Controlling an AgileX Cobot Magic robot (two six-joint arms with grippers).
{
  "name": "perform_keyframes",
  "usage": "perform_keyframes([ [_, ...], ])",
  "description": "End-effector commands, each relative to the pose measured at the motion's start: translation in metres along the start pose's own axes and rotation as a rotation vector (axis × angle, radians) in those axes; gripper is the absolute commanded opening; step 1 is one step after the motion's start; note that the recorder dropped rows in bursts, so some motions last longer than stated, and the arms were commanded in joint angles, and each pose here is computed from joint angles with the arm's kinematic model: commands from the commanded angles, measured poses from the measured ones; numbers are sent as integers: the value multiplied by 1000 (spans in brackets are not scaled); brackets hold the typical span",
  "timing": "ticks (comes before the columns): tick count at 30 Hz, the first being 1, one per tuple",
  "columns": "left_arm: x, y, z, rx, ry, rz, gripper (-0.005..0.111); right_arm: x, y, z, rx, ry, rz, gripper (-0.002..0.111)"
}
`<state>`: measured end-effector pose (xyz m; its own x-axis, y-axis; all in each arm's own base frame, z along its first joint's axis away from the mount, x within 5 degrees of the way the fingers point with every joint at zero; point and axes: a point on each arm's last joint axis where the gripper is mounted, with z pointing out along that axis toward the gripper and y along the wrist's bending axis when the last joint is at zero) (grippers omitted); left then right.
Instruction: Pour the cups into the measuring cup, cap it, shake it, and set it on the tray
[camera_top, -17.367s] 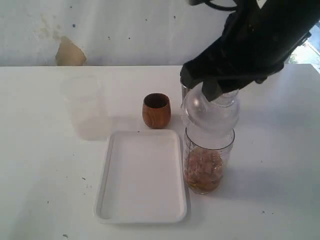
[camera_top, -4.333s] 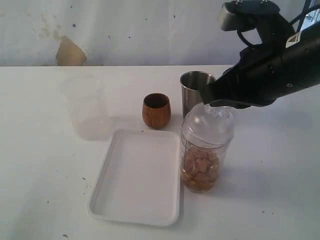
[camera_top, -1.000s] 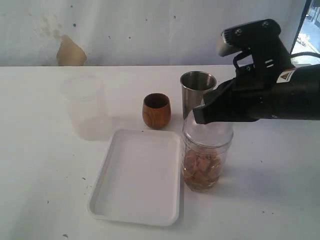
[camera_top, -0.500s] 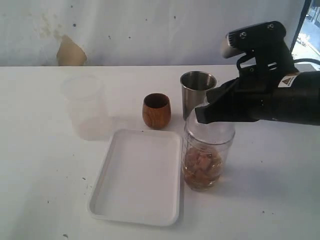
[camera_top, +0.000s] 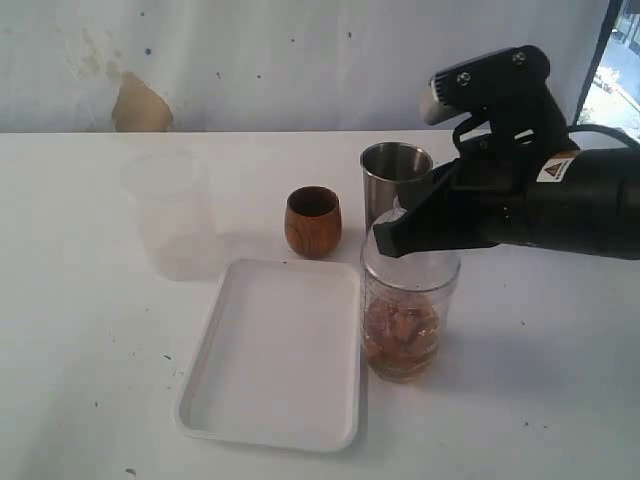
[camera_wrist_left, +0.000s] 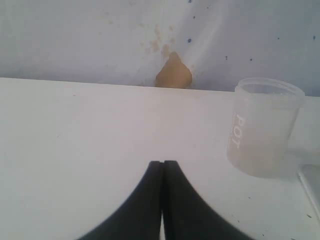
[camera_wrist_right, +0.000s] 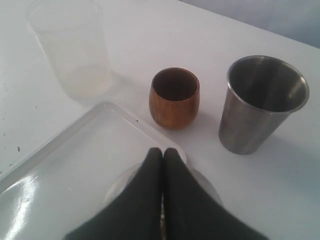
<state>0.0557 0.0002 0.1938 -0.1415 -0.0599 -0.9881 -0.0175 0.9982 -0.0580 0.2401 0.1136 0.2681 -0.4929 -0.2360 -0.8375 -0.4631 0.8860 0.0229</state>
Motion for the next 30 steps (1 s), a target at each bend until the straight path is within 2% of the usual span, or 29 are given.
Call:
perform_keyframes([
  [1, 2, 0, 0, 0, 3, 2, 0, 27, 7, 7, -60, 180, -28, 0],
  [7, 2, 0, 0, 0, 3, 2, 0, 38, 5, 12, -45, 194, -21, 0],
  [24, 2, 0, 0, 0, 3, 2, 0, 2, 3, -19, -3, -44, -68, 0],
  [27, 2, 0, 0, 0, 3, 2, 0, -7, 4, -21, -3, -68, -70, 5],
  [30, 2, 0, 0, 0, 3, 2, 0, -14, 4, -23, -2, -88, -71, 14],
])
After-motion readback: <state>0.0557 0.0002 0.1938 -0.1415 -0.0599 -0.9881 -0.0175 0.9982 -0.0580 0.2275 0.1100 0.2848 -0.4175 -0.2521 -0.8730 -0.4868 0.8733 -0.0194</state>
